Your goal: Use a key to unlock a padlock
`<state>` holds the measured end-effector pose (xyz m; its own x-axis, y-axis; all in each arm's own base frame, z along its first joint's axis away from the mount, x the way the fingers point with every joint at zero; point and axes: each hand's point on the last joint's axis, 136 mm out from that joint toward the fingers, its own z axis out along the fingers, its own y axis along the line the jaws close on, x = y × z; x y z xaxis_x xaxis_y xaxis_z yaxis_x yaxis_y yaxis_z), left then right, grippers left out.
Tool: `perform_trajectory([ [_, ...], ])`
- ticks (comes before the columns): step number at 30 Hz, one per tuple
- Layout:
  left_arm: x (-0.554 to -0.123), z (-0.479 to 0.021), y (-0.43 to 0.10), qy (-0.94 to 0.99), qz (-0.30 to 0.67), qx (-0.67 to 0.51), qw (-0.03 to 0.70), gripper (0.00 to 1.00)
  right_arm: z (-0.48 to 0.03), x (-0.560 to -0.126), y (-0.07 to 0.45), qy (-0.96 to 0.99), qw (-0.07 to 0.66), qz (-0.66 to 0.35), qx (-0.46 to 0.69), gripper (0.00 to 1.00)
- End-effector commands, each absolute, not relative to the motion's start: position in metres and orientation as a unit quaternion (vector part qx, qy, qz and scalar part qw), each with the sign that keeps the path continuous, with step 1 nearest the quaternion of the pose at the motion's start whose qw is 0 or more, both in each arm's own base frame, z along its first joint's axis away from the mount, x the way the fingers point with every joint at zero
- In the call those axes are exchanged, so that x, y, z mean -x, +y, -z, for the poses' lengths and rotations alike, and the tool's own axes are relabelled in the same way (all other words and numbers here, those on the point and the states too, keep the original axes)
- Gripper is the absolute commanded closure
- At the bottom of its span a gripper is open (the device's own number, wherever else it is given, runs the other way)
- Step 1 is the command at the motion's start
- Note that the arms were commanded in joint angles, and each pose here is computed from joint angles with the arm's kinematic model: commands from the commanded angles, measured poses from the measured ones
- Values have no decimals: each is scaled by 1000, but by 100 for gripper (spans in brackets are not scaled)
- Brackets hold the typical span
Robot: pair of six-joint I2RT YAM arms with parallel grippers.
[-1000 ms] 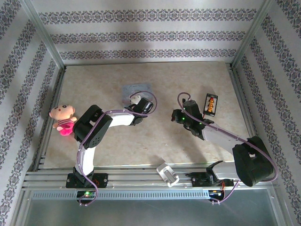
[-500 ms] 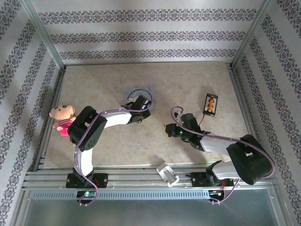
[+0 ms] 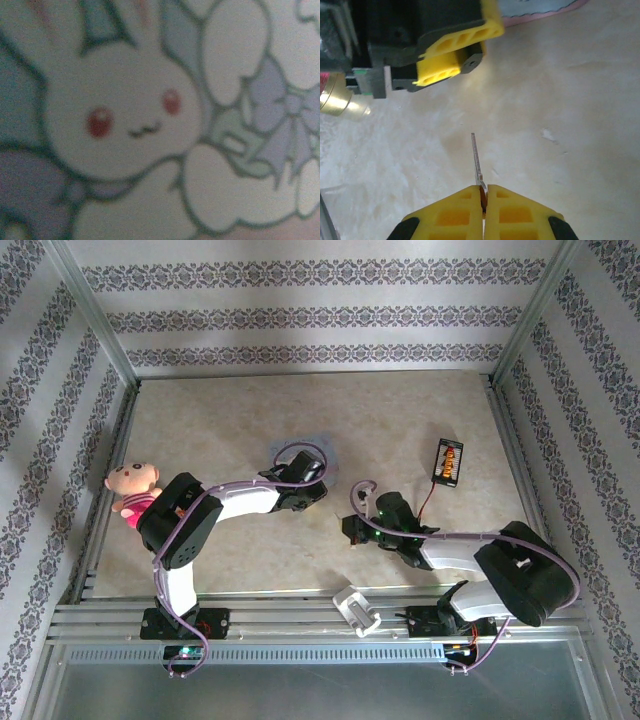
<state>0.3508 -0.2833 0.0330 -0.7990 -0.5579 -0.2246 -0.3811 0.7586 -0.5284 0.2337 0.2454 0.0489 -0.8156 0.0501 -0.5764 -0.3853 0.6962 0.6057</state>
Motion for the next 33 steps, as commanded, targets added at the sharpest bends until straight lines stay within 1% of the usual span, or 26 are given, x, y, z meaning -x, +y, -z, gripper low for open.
perform_trajectory([
  [1, -344, -40, -290, 910, 258, 272, 174, 100, -57, -243, 255, 864, 323, -370, 110, 100],
  [7, -344, -41, -297, 908, 272, 270, 168, 100, -52, -252, 261, 861, 345, -358, 105, 100],
  [9, -344, -40, -298, 907, 276, 271, 165, 100, -60, -261, 270, 853, 358, -364, 106, 100],
  [18, -343, -39, -300, 908, 280, 269, 160, 100, -55, -278, 284, 847, 372, -366, 101, 100],
  [33, -344, -39, -301, 906, 287, 269, 158, 100, -45, -279, 280, 852, 371, -359, 86, 100],
])
